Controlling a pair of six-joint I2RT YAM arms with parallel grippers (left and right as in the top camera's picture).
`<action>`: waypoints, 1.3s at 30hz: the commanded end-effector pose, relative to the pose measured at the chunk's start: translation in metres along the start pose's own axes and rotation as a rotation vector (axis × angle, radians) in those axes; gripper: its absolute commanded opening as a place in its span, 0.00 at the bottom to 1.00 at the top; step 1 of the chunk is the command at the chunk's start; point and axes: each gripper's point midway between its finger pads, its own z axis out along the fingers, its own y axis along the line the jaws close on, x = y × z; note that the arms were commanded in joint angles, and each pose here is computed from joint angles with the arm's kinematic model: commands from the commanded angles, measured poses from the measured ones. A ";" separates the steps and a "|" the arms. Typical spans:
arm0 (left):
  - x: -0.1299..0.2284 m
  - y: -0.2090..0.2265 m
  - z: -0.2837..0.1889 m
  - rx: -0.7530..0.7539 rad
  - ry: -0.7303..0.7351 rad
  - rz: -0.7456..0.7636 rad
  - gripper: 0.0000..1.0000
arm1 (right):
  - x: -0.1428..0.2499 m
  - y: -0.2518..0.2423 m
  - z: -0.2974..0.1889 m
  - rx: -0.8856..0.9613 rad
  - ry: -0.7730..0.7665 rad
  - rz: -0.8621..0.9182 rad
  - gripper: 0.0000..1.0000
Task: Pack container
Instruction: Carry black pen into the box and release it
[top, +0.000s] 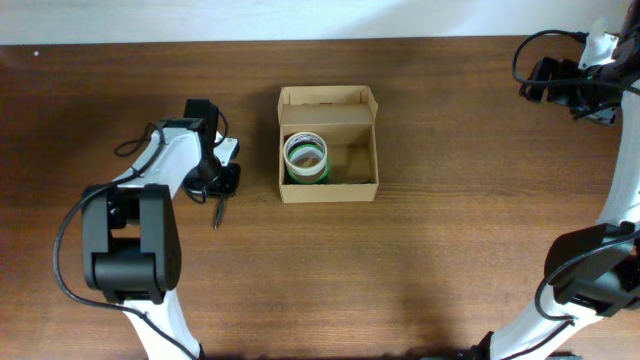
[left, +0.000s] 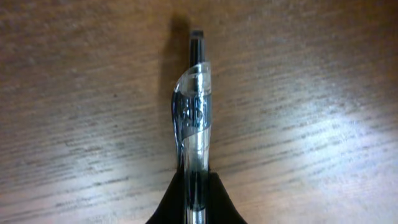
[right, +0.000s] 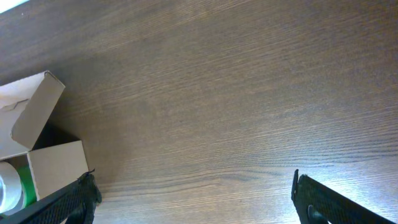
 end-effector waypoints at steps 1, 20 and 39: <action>-0.023 -0.004 -0.026 0.004 -0.049 0.074 0.02 | 0.001 -0.002 0.002 0.006 0.008 0.008 0.99; -0.074 -0.169 -0.309 -0.114 -0.636 1.170 0.02 | 0.001 -0.002 0.002 0.006 0.008 0.008 0.99; -0.024 -0.233 -0.121 0.091 -0.095 1.431 0.01 | 0.001 -0.002 0.002 0.006 0.008 0.008 0.99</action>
